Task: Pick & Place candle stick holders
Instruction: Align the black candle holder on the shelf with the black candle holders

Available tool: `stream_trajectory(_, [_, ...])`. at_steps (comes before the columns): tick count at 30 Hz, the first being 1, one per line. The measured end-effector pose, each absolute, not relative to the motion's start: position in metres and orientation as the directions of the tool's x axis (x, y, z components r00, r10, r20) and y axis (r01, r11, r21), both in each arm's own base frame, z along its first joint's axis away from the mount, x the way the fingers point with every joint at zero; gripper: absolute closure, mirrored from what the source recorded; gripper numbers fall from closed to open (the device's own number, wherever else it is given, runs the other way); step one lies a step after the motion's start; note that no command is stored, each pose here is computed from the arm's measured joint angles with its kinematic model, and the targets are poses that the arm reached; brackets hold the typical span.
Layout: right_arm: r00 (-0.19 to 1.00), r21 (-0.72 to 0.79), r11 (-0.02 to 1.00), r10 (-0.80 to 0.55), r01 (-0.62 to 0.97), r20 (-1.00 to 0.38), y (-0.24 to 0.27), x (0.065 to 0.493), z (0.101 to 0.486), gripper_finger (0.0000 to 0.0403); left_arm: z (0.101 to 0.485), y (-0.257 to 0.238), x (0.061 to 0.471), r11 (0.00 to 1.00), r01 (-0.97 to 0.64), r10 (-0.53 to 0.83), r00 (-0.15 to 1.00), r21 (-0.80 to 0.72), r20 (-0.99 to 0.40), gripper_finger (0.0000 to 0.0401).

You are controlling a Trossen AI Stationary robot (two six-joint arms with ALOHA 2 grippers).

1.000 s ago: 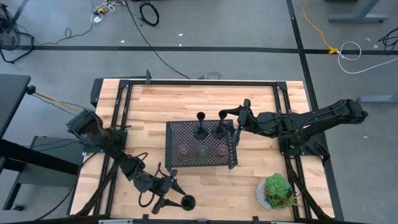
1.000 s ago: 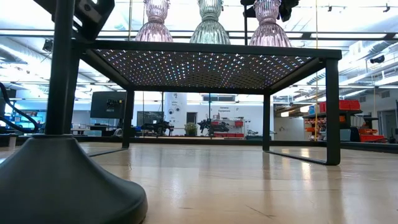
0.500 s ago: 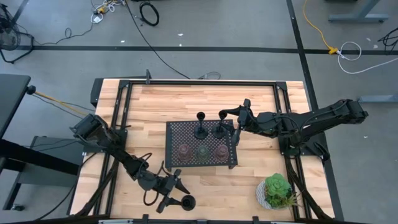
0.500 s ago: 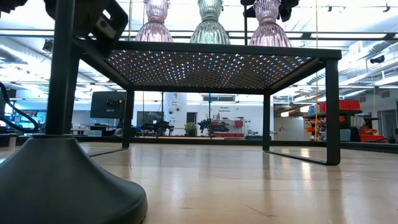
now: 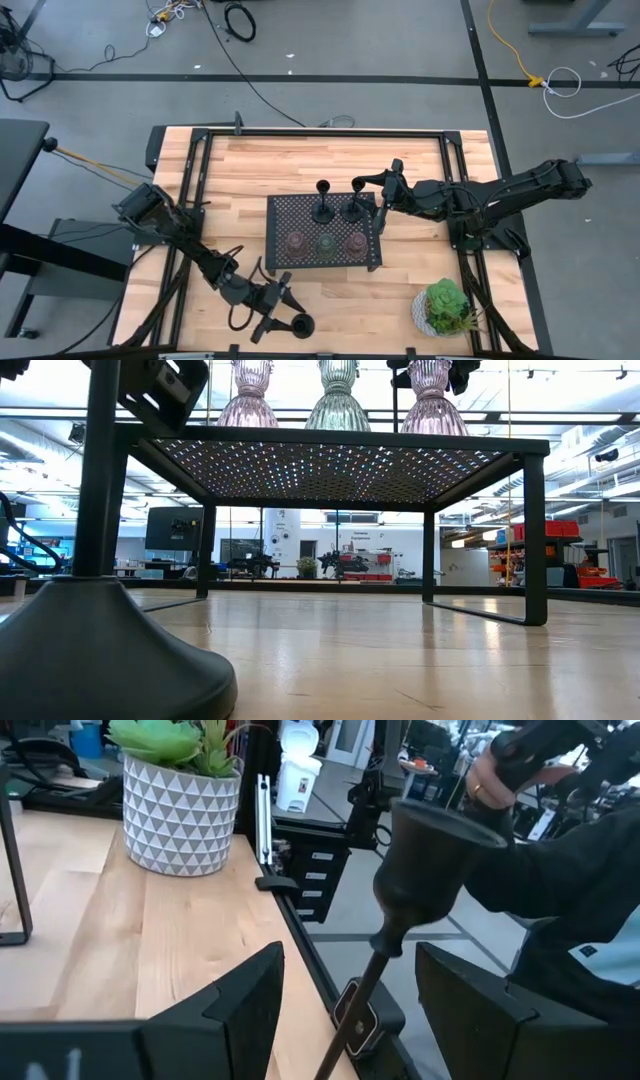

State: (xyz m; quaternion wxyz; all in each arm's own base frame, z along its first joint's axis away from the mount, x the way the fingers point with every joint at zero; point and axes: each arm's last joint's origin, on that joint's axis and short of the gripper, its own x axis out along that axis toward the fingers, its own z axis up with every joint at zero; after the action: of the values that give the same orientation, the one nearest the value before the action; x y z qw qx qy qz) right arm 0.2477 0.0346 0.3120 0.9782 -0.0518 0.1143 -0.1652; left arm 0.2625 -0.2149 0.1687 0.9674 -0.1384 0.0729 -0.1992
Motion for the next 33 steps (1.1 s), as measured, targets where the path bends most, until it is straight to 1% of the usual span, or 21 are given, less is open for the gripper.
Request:
stream_trajectory(6, [0.919, -0.139, 0.940, -0.335, 0.311, -0.207, 0.035, 0.248, 0.312, 0.0148, 0.162, -0.226, 0.275, 0.886, 0.374, -0.411, 0.907, -0.273, -0.093, 0.0172])
stream_trajectory(9, [0.919, -0.139, 0.940, -0.335, 0.311, -0.207, 0.035, 0.248, 0.312, 0.0148, 0.156, -0.234, 0.281, 0.867, 0.422, -0.463, 0.879, -0.263, -0.115, 0.0172])
stream_trajectory(12, [0.920, -0.138, 0.941, -0.334, 0.310, -0.206, 0.035, 0.248, 0.312, 0.0148, 0.160, -0.238, 0.286, 0.860, 0.456, -0.485, 0.870, -0.229, -0.089, 0.0174])
stream_trajectory(17, [0.920, -0.138, 0.941, -0.333, 0.309, -0.207, 0.035, 0.248, 0.312, 0.0148, 0.160, -0.238, 0.286, 0.865, 0.453, -0.481, 0.871, -0.216, -0.099, 0.0192])
stream_trajectory(21, [0.920, -0.138, 0.941, -0.333, 0.309, -0.207, 0.035, 0.248, 0.312, 0.0148, 0.157, -0.237, 0.287, 0.873, 0.440, -0.470, 0.874, -0.212, -0.122, 0.0227])
stream_trajectory(33, [0.920, -0.138, 0.941, -0.333, 0.309, -0.207, 0.035, 0.248, 0.312, 0.0148, 0.157, -0.236, 0.287, 0.871, 0.445, -0.474, 0.872, -0.208, -0.122, 0.0358])
